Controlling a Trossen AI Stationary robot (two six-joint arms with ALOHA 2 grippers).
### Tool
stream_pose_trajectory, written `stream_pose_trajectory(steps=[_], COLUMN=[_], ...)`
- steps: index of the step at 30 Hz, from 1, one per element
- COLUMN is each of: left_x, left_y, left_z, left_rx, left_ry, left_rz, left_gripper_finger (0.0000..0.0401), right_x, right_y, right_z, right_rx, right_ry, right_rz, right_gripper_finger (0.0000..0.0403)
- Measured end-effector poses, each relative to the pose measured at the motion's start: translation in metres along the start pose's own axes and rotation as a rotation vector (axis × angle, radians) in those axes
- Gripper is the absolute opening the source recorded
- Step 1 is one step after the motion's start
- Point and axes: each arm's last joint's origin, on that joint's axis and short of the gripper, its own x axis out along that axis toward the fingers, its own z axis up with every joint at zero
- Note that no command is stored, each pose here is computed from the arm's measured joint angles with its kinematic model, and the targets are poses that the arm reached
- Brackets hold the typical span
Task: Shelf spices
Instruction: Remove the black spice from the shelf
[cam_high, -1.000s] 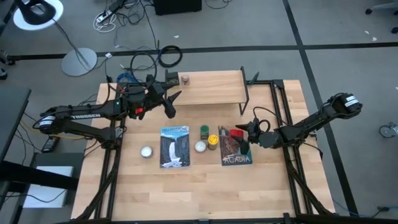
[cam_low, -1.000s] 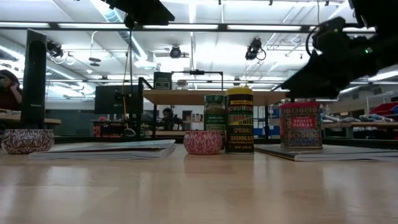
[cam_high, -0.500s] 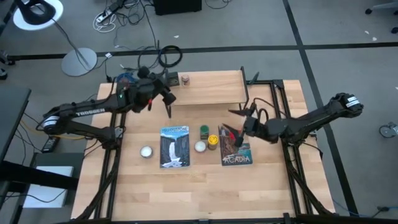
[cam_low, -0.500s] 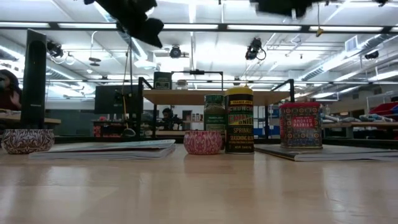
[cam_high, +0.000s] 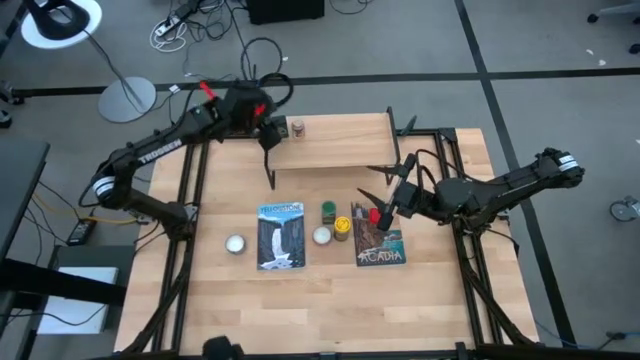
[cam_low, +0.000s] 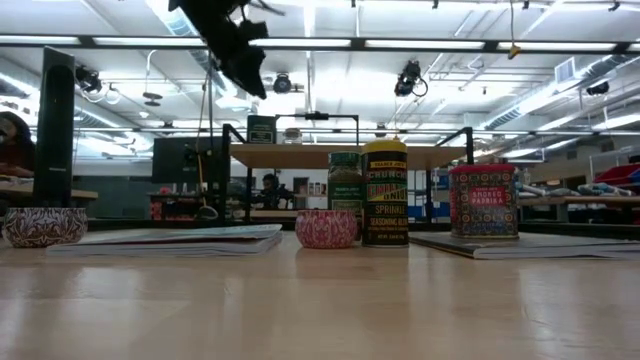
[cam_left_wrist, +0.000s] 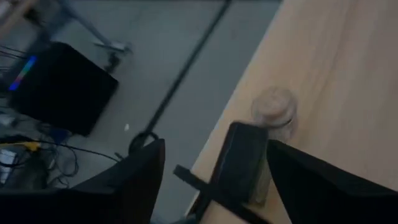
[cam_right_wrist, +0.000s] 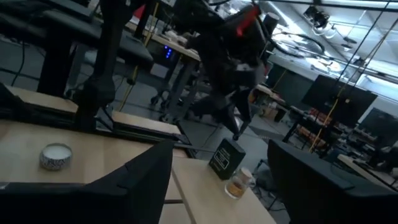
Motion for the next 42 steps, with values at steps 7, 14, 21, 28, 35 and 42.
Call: stream_pose_trajectory(steps=[7,14,21,28,35,42], left_x=[0.012,0.004,0.006,0.007,0.019,0.044], left_y=[0.012,0.013,0.005,-0.001,0.003,-0.001], left_z=[-0.006,0.001,-0.002,-0.007,-0.011,-0.017], left_rx=[0.068,0.067,0.098,0.136,0.128,0.107], left_ry=[0.119,0.048,0.035,0.070,0.115,0.174], left_rz=[0.093,0.122,-0.051,-0.141,-0.137,-0.187], left_gripper_finger=[0.0295,0.0294,0.0294,0.0294,0.0294,0.0294], right_x=[0.000,0.001,0.001,0.001,0.001,0.001], right_y=[0.000,-0.001,-0.001,-0.001,-0.001,0.000], right_z=[0.001,0.000,-0.001,-0.001,-0.001,-0.001], right_rx=[-0.004,-0.033,-0.045,-0.050,-0.050,-0.050], right_ry=[-0.005,0.000,0.003,0.007,0.006,0.004], right_rz=[-0.003,-0.006,-0.004,-0.002,0.000,0.004], right_gripper_finger=[0.0253,0.0251,0.0248,0.0248,0.0247,0.0247])
